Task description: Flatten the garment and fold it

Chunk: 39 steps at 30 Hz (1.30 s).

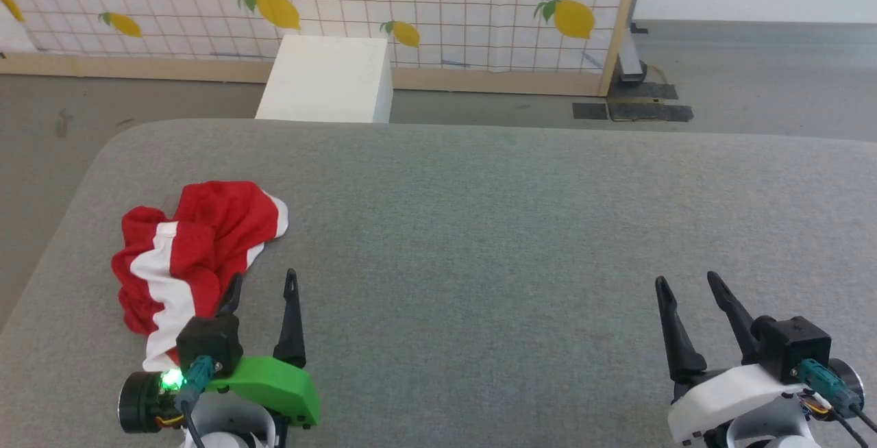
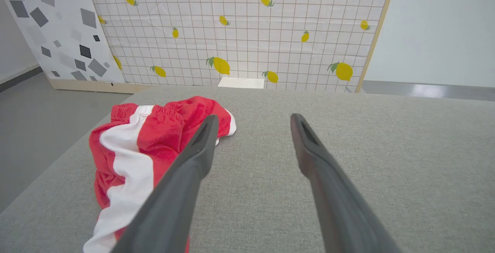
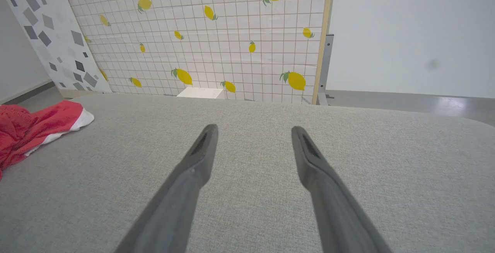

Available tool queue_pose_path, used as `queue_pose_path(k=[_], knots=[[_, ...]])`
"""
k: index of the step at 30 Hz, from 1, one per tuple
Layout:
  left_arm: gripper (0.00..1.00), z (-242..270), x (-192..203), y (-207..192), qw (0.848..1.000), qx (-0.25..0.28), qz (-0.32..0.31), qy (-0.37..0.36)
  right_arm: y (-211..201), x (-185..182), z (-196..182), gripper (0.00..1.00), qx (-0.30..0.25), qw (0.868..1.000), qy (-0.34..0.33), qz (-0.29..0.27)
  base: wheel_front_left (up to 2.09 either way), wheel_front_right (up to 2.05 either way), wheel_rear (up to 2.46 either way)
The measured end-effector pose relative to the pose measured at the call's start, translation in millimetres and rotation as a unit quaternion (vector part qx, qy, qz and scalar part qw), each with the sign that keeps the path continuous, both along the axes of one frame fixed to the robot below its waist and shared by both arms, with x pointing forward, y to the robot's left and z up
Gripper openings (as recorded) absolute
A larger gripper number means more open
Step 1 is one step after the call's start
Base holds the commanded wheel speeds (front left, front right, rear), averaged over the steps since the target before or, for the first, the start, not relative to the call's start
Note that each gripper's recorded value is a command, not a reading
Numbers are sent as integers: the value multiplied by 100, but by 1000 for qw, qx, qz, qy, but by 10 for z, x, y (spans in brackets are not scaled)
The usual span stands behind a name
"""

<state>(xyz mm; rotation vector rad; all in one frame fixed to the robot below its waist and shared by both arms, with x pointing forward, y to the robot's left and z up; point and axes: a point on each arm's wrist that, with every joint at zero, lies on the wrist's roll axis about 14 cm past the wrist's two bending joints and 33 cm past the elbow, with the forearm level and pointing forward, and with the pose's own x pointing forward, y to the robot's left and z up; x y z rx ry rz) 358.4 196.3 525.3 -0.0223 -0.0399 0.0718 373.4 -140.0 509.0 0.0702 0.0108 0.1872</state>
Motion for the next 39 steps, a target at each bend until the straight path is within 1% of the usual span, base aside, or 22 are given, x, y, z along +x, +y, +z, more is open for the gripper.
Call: queue_pose_path(k=[24, 39], knots=[[100, -97, -450, 527, 995, -12, 98, 0, 622, 163, -89, 100, 24, 996, 5, 88, 0, 0, 0], [100, -122, -702, 738, 989, -15, 144, -6, 920, 163, -151, 100, 38, 991, 10, 129, 0, 0, 0]])
